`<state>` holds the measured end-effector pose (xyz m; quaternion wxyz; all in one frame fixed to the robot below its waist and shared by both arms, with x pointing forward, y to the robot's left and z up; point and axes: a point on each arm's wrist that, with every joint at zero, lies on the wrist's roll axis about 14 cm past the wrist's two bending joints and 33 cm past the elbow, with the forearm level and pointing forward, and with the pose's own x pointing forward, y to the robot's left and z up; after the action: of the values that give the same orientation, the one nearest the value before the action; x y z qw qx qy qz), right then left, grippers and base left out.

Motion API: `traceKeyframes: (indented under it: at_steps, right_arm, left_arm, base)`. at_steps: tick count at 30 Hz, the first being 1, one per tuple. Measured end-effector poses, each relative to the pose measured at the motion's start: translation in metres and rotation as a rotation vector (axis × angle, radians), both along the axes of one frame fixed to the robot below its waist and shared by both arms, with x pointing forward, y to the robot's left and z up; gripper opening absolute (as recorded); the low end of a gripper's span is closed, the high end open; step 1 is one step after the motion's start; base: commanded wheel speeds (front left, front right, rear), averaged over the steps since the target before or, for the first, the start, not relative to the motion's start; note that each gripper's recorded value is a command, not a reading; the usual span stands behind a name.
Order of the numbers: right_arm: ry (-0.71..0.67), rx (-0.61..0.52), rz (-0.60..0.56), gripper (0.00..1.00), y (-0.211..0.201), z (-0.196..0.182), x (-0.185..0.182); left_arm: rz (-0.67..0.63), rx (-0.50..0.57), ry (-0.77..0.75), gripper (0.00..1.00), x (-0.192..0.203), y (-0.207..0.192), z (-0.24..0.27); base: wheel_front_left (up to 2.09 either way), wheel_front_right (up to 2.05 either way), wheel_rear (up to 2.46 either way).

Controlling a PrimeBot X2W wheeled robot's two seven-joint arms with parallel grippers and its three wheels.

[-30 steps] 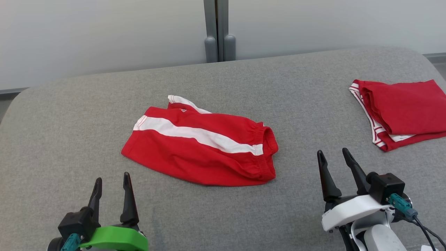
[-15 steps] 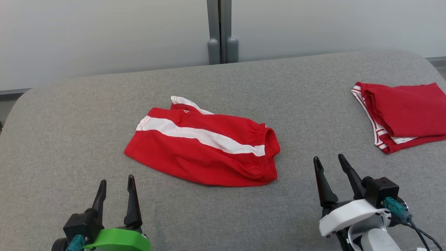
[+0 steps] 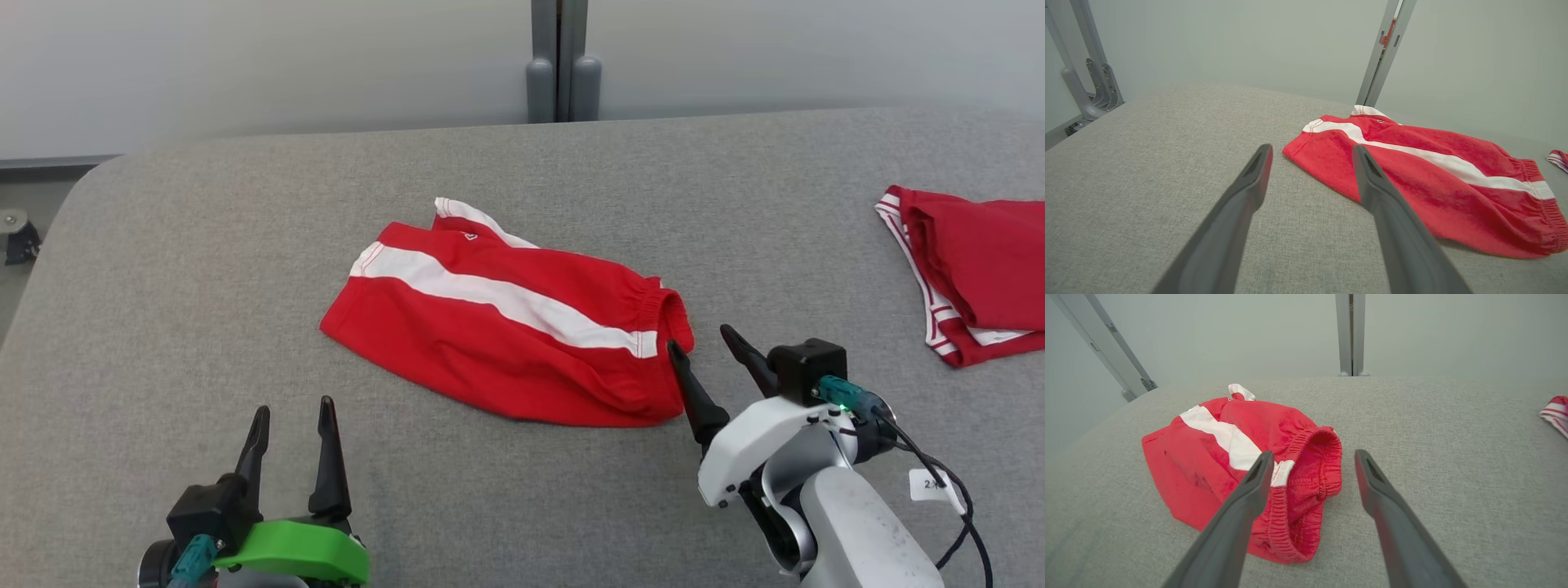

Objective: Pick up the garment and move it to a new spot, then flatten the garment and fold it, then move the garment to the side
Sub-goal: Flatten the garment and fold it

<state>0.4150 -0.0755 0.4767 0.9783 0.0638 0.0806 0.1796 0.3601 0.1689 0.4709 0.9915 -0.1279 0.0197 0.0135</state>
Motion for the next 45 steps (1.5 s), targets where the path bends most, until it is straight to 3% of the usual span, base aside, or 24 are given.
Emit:
traceKeyframes:
  at_steps: [12,14,16,17,26,33,38,45]
  right_arm:
    - [0.168,-0.065,0.128,0.99,0.041,-0.042,0.021]
    - [0.179,-0.064,0.139,0.45,0.045,-0.045,0.023]
    - [0.192,-0.065,0.146,0.21,0.046,-0.049,0.025]
    - [0.199,-0.067,0.148,0.00,0.046,-0.051,0.025]
    - [0.138,-0.055,0.101,0.00,0.024,-0.034,0.034]
    - [0.118,-0.108,0.030,0.00,-0.021,-0.030,0.038]
    - [0.113,-0.140,-0.003,0.00,-0.043,-0.030,0.041]
    - [0.125,-0.139,0.008,0.00,-0.042,-0.037,0.038]
  left_arm:
    - [0.107,-0.004,0.041,1.00,-0.008,0.032,-0.012]
    - [0.120,-0.003,0.048,1.00,-0.009,0.036,-0.014]
    - [0.130,-0.003,0.054,1.00,-0.009,0.039,-0.016]
    - [0.133,-0.003,0.057,1.00,-0.010,0.040,-0.017]
    - [0.054,0.008,0.059,1.00,0.009,0.023,-0.020]
    - [-0.146,0.092,0.100,1.00,0.066,-0.012,-0.012]
    - [-0.230,0.077,0.183,1.00,0.096,-0.035,-0.021]
    - [-0.324,0.102,0.408,1.00,0.119,-0.058,-0.061]
  base:
    - [0.00,0.00,0.00]
    - [0.00,0.00,0.00]
    - [0.00,0.00,0.00]
    - [0.00,0.00,0.00]
    - [0.00,0.00,0.00]
    - [0.00,0.00,0.00]
    - [0.00,0.00,0.00]
    - [0.00,0.00,0.00]
